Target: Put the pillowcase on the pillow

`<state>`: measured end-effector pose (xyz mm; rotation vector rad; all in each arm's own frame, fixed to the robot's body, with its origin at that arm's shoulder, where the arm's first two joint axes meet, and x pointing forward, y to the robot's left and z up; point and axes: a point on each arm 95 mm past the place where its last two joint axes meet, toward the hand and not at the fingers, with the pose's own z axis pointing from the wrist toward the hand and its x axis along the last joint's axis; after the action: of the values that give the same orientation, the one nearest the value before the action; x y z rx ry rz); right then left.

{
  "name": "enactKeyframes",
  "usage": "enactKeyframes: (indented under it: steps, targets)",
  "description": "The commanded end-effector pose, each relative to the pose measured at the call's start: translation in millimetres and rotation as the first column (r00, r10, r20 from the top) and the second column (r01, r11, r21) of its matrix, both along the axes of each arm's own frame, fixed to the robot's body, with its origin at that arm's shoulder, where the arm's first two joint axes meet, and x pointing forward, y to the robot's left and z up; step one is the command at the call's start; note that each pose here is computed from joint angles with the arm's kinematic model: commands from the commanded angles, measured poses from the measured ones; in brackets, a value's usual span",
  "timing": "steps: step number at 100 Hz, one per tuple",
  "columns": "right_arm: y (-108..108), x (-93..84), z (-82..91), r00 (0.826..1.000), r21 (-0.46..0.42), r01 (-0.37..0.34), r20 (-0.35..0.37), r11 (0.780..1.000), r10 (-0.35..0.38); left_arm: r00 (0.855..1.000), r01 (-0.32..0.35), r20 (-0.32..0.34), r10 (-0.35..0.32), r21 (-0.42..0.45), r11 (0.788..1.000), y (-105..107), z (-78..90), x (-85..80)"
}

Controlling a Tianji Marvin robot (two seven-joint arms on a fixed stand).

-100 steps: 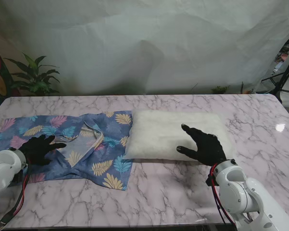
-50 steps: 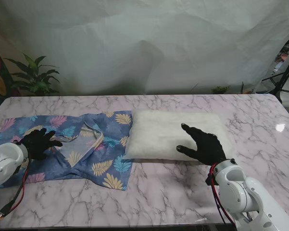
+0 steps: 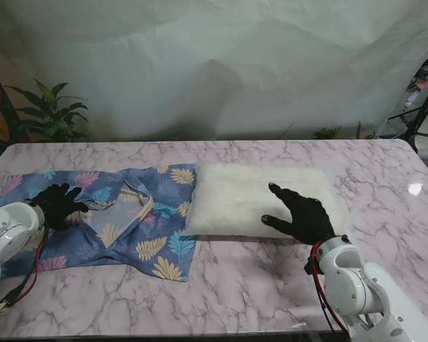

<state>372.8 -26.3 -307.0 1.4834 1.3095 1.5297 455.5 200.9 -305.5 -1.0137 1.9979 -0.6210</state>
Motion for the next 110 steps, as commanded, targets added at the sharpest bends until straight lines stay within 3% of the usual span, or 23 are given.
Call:
enactKeyframes:
  steps: [1, 22, 37, 56, 66, 90, 110]
  targets:
    - [-0.2, -0.8, -1.8, 1.000, 0.000, 0.001, -0.008, 1.000, -0.001, 1.000, -0.017, -0.014, 0.017, 0.016, 1.000, 4.2, -0.8, 3.7]
    - [-0.6, -0.9, -1.8, 1.000, -0.002, 0.002, -0.009, 1.000, -0.002, 0.999, -0.032, 0.031, 0.032, 0.001, 0.999, 3.3, -13.5, 15.1]
    - [-1.1, -1.6, -1.4, 1.000, -0.004, 0.005, -0.007, 1.000, -0.005, 0.994, -0.047, 0.092, 0.056, -0.095, 0.994, -1.2, -24.8, 24.4]
    - [-2.9, -3.0, -0.6, 1.000, -0.005, 0.017, 0.000, 1.000, -0.017, 0.989, -0.069, 0.106, 0.103, -0.288, 0.955, -6.5, -36.9, 30.0]
    - [-3.5, -3.4, -0.5, 1.000, -0.006, 0.022, 0.003, 1.000, -0.022, 0.987, -0.058, 0.118, 0.105, -0.347, 0.936, -7.5, -37.8, 31.5]
    - [-3.9, -3.2, -0.7, 1.000, -0.005, 0.025, 0.005, 1.000, -0.025, 0.972, 0.012, 0.218, 0.091, -0.430, 0.903, -14.2, -21.9, 32.1]
    - [-3.6, -3.1, -1.0, 1.000, -0.003, 0.024, 0.001, 1.000, -0.024, 0.924, 0.133, 0.379, 0.049, -0.439, 0.888, -31.4, 16.3, 28.8]
